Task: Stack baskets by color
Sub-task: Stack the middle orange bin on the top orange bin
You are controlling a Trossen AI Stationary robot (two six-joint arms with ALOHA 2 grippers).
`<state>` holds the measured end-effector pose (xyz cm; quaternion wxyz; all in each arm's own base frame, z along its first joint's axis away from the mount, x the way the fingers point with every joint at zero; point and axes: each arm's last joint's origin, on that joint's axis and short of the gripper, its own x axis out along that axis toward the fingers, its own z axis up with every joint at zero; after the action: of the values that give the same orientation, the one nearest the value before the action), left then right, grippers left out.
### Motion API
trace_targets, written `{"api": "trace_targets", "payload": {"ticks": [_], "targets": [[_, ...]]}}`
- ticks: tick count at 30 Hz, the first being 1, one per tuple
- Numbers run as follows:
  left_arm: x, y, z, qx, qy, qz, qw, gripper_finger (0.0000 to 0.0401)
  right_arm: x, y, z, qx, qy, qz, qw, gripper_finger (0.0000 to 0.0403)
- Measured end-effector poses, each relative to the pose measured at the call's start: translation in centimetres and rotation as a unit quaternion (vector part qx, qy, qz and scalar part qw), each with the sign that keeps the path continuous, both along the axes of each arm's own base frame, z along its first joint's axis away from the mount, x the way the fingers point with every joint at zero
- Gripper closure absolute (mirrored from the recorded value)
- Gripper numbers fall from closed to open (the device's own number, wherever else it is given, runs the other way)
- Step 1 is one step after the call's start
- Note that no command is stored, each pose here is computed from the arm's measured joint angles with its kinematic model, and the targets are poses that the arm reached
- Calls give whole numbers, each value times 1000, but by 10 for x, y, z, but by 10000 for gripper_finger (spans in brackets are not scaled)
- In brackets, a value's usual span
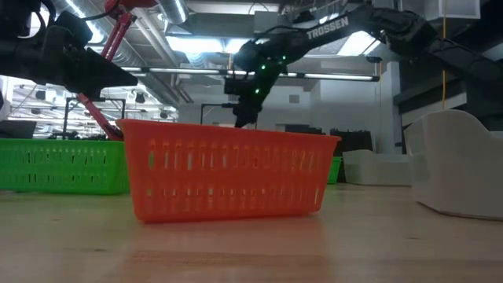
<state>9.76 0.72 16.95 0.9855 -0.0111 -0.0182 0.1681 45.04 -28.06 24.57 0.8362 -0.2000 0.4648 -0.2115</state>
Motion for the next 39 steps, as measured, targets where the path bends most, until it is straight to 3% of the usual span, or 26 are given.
{"api": "trace_targets", "payload": {"ticks": [10,18,21,24,31,33,39], "targets": [[0,0,0,0,2,1,1000,401,15,-14,-50,-31,19,-40,999,367],[0,0,0,0,2,2,1000,401,13,-14,-28,-34,21,-37,999,367],[0,0,0,0,2,2,1000,401,3,-1,-10,9,38,-14,999,367],[0,0,0,0,2,2,1000,401,-12,19,1,103,80,16,991,367],[0,0,0,-1,2,1,1000,401,-44,38,12,321,106,52,940,367],[0,0,0,-1,2,1,1000,401,-42,40,4,347,96,67,930,367],[0,0,0,-4,1,1,1000,401,-35,49,-46,349,124,72,926,367]]}}
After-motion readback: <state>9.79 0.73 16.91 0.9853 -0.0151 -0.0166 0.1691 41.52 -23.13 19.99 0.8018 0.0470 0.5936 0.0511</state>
